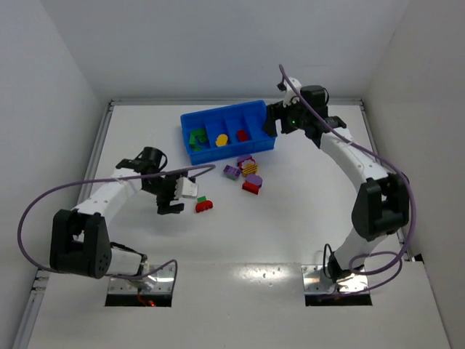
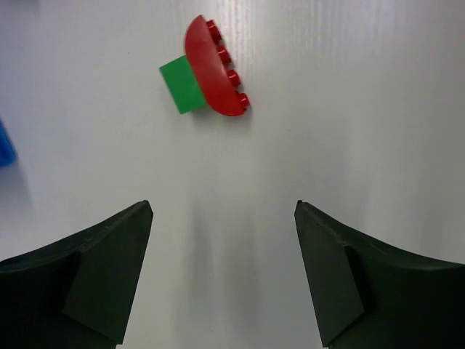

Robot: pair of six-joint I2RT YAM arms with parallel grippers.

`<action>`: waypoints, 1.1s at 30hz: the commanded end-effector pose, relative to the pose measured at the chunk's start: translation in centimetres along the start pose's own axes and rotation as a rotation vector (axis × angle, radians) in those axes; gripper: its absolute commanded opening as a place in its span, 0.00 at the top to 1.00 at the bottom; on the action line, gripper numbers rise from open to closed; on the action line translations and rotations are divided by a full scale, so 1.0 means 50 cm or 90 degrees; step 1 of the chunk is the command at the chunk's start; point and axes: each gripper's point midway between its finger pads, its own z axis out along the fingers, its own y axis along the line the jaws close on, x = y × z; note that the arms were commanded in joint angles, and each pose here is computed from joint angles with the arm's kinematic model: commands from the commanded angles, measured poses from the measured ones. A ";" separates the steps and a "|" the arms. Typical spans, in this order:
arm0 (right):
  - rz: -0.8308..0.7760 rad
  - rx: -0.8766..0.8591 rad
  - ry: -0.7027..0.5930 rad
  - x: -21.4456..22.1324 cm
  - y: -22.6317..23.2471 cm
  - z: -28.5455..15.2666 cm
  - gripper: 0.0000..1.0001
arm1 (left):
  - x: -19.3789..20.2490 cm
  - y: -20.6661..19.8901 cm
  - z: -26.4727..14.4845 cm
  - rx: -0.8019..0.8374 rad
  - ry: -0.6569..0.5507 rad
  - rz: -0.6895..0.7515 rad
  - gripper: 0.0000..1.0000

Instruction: Sort the legos into containers by color

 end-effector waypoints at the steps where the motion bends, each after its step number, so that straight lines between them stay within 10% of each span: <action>1: -0.005 0.004 0.024 0.040 -0.011 -0.016 0.16 | -0.029 0.035 0.021 0.018 -0.049 0.286 0.14; 8: 0.007 0.035 0.023 0.047 -0.053 -0.054 0.16 | -0.083 0.126 0.069 0.112 -0.130 0.437 0.16; 17: 0.019 0.077 0.016 0.049 -0.102 -0.100 0.16 | -0.067 0.055 0.112 0.265 -0.155 0.513 0.23; 33: 0.058 0.083 0.014 0.059 -0.136 -0.115 0.16 | -0.065 0.088 0.167 0.234 -0.133 0.646 0.15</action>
